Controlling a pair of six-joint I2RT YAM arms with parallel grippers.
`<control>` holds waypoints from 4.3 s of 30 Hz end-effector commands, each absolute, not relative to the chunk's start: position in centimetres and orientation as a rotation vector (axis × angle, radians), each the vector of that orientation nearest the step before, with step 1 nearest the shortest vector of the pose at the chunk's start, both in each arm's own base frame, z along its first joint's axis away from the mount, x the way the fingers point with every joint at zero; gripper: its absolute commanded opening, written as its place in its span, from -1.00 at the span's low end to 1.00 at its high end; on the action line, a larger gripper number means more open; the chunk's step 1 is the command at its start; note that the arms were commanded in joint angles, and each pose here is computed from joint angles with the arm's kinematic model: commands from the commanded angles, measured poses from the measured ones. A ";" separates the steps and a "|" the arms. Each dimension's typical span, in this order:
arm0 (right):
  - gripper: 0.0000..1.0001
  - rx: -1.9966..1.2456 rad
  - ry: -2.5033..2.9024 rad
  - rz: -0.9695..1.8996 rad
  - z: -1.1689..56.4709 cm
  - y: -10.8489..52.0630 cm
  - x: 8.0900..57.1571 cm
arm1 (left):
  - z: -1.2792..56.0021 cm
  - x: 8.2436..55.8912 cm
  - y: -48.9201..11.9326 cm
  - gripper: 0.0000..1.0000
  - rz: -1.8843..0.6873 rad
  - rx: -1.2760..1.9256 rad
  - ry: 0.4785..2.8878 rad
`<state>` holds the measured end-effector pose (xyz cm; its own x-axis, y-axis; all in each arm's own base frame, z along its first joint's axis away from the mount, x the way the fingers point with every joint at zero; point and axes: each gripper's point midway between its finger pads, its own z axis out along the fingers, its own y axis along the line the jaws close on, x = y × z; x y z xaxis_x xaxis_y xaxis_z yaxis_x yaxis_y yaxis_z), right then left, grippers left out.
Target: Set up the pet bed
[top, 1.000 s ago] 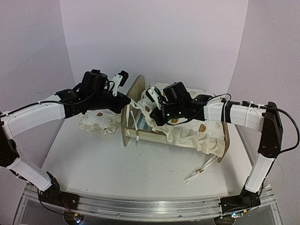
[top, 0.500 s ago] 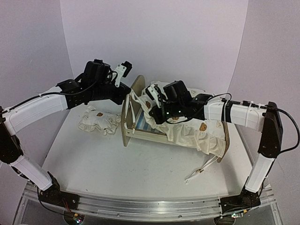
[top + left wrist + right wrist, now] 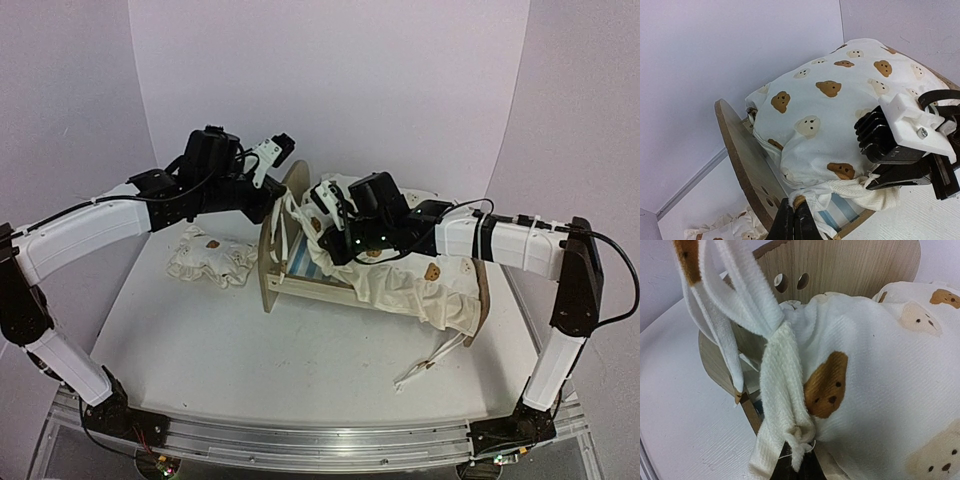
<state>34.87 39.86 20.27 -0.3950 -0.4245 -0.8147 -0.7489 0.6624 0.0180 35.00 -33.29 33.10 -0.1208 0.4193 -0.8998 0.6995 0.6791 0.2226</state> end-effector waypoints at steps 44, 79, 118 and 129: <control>-1.00 -0.895 2.021 0.519 21.2 40.4 35.1 | 21.2 29.1 -28.6 0.33 -0.679 0.492 2.136; -1.00 -0.818 2.030 0.519 23.2 39.6 35.2 | 23.0 36.4 -35.0 -0.88 -0.748 0.441 1.864; -1.00 -0.782 2.071 0.531 21.1 41.6 37.0 | 18.7 28.6 -28.4 0.20 -0.869 0.267 2.094; -0.22 -1.097 2.132 0.370 20.7 40.0 34.5 | 14.1 33.4 -28.3 0.11 -0.720 0.300 2.133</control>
<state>35.54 40.77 18.16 -0.4460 -0.5247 -0.7251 -0.7627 0.6468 0.0012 30.97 -26.65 11.59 -0.7173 -0.0378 -0.6957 0.3711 0.8244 -0.4273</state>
